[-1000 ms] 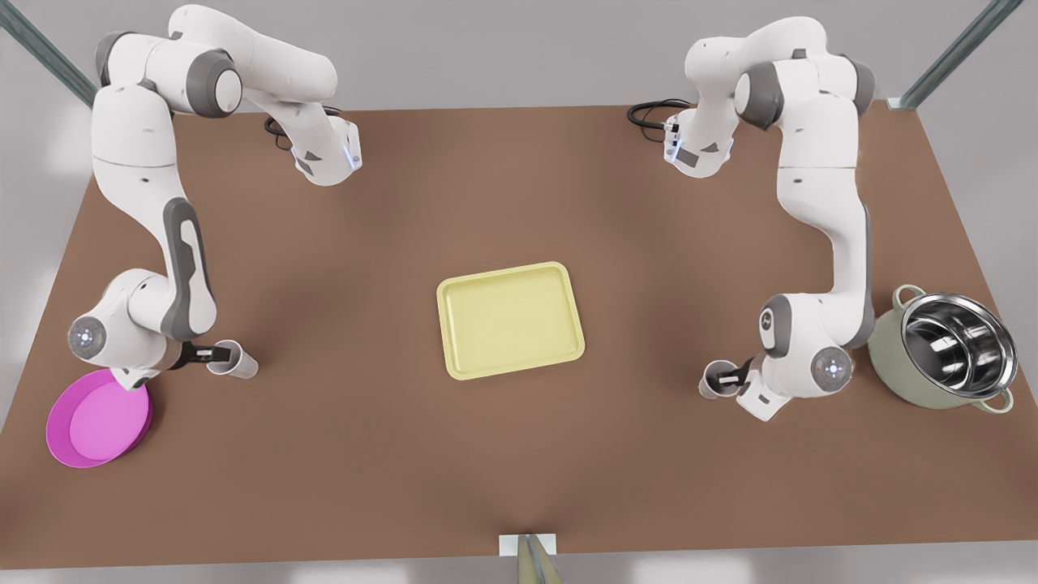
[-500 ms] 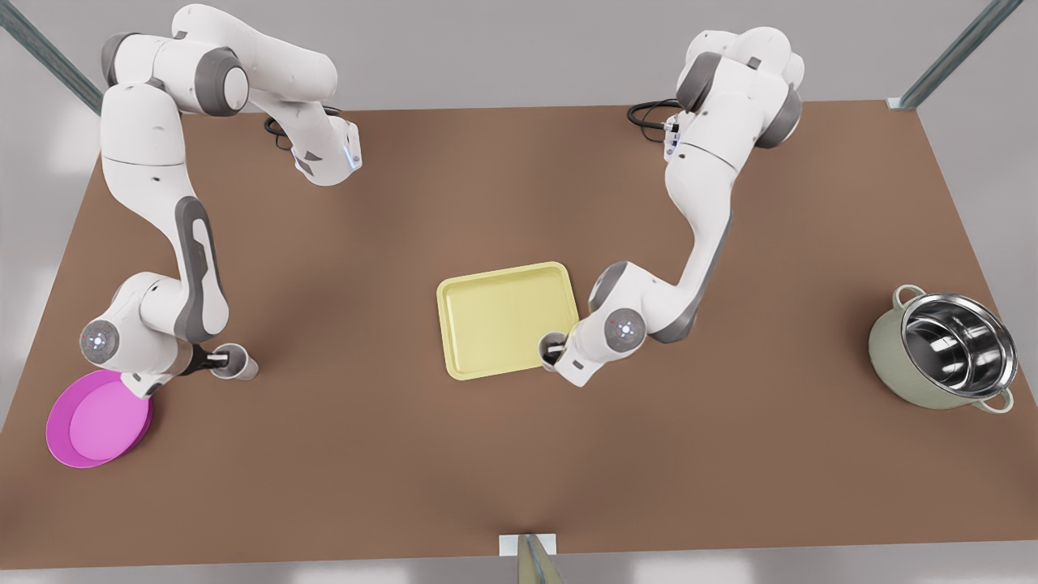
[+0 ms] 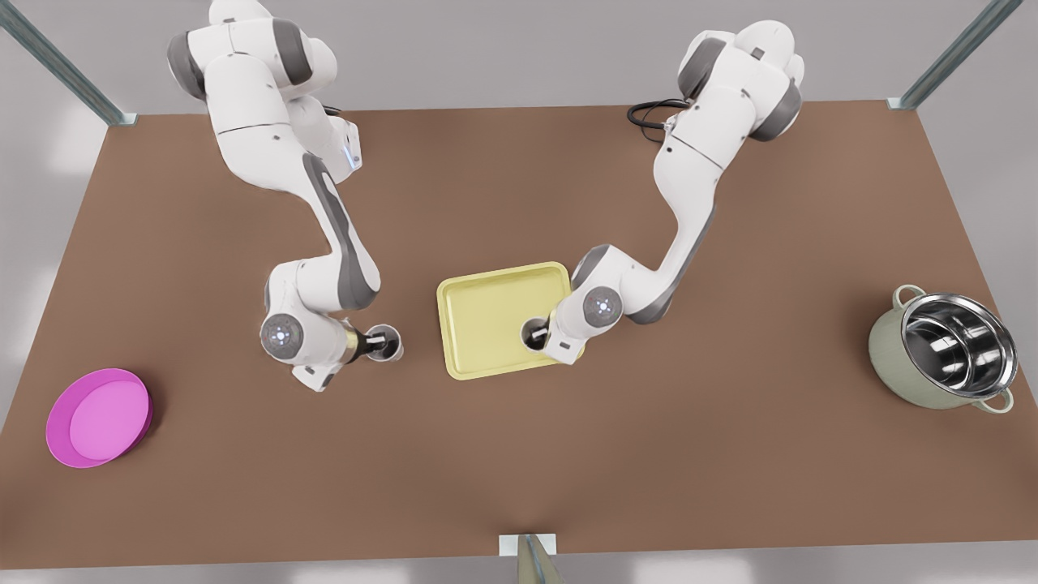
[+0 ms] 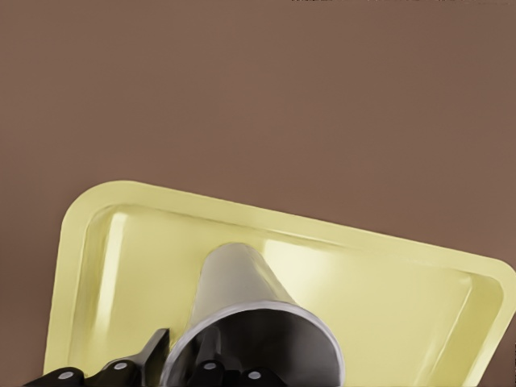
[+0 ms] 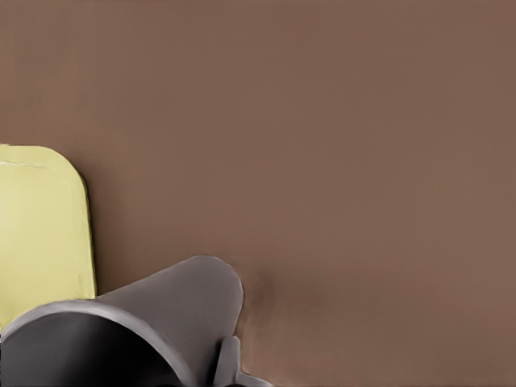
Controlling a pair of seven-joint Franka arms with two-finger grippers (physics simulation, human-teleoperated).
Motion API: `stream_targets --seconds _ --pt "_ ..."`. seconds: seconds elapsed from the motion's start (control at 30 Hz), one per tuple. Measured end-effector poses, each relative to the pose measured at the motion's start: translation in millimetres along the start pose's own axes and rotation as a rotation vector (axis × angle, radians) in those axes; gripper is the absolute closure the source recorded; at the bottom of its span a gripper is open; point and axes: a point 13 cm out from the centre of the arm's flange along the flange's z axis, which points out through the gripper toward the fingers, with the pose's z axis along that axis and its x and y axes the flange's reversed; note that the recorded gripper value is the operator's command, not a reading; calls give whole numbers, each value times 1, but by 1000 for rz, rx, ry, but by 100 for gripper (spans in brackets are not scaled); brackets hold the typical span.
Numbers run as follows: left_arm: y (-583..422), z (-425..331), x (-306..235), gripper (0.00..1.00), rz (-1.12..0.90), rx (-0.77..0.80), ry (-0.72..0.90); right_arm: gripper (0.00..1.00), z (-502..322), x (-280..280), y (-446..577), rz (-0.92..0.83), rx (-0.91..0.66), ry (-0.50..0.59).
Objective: Use both arms to respectively pick up the white IKEA cups from the middle-left and middle-right positions, then place the white IKEA cups onto the middle-middle tray, ensuring that the cups remain upright and do not tip over
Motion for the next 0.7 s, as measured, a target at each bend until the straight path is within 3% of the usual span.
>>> stream_targets --seconds 0.03,0.27,0.5,0.63,0.67,0.7 --pt "-1 0 -2 0 -12 8 -2 79 1 -2 30 10 -21 -5" --pt "-7 -6 -7 0 -54 40 -15 79 20 10 153 104 -78 -4" --pt "-6 -24 -5 0 -87 35 -21 79 64 5 161 262 -60 -2" --pt "7 -98 -28 0 -114 26 -53 79 75 -5 157 337 -60 -35" --pt "16 -132 -38 0 -121 21 -71 60 76 -8 157 353 -62 -43" --pt "33 -185 -53 0 -133 17 -106 0 76 -9 157 368 -63 -49"
